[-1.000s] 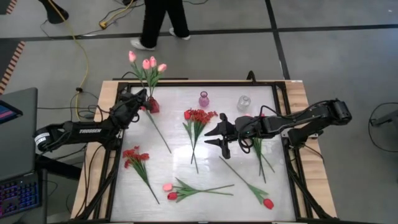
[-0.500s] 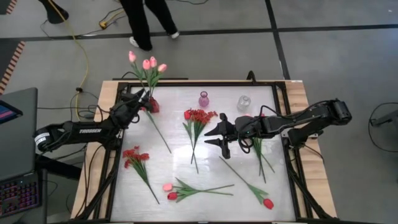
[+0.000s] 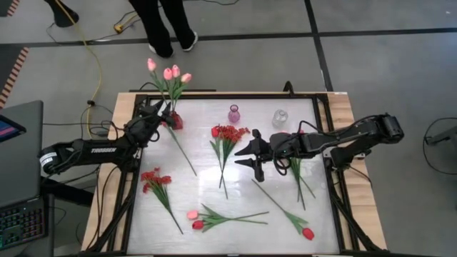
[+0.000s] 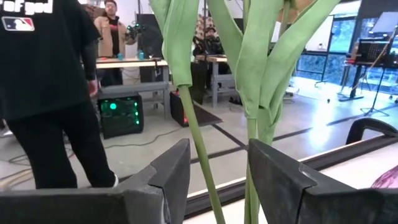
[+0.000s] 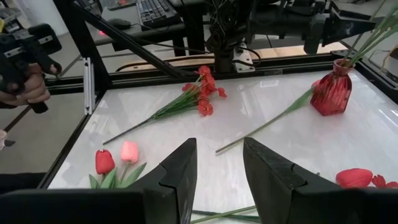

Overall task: Sort flowers into vase by color
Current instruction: Put the pink tulip into the red vase

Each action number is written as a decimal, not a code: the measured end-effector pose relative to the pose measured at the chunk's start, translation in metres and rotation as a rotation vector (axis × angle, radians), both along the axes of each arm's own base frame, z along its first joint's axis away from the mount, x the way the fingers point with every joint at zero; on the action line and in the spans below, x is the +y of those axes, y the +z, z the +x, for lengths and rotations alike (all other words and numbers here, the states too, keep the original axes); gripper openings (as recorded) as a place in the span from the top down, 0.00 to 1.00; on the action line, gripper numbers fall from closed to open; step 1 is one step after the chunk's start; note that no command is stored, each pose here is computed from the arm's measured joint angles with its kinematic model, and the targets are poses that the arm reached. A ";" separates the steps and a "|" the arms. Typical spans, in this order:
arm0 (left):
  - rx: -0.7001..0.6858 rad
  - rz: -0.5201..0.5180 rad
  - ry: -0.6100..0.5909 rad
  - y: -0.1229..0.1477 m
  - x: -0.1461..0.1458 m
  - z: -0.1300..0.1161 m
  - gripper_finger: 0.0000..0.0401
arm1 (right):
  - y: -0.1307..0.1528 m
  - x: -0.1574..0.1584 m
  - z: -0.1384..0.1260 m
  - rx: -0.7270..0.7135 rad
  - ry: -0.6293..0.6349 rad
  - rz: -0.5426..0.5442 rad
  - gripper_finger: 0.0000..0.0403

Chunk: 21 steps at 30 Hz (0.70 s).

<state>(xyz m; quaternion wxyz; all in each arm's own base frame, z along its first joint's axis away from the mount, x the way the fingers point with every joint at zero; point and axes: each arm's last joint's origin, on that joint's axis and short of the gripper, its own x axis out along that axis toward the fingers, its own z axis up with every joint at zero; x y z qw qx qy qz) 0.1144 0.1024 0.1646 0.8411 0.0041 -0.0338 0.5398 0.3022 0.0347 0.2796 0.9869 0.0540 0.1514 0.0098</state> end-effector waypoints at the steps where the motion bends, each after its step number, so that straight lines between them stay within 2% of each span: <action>1: 0.000 0.000 0.000 0.000 0.000 0.000 0.66 | 0.000 0.000 0.000 0.000 0.000 0.000 0.60; 5: -0.001 -0.002 0.033 0.000 0.000 -0.001 0.77 | 0.000 0.000 0.000 0.000 -0.002 0.000 0.60; 10: -0.008 -0.007 0.070 0.000 0.001 -0.002 0.96 | 0.000 0.000 0.000 0.000 -0.004 0.006 0.60; 21: -0.019 0.000 0.003 0.001 -0.004 0.003 1.00 | 0.000 0.000 0.000 0.001 -0.006 0.008 0.60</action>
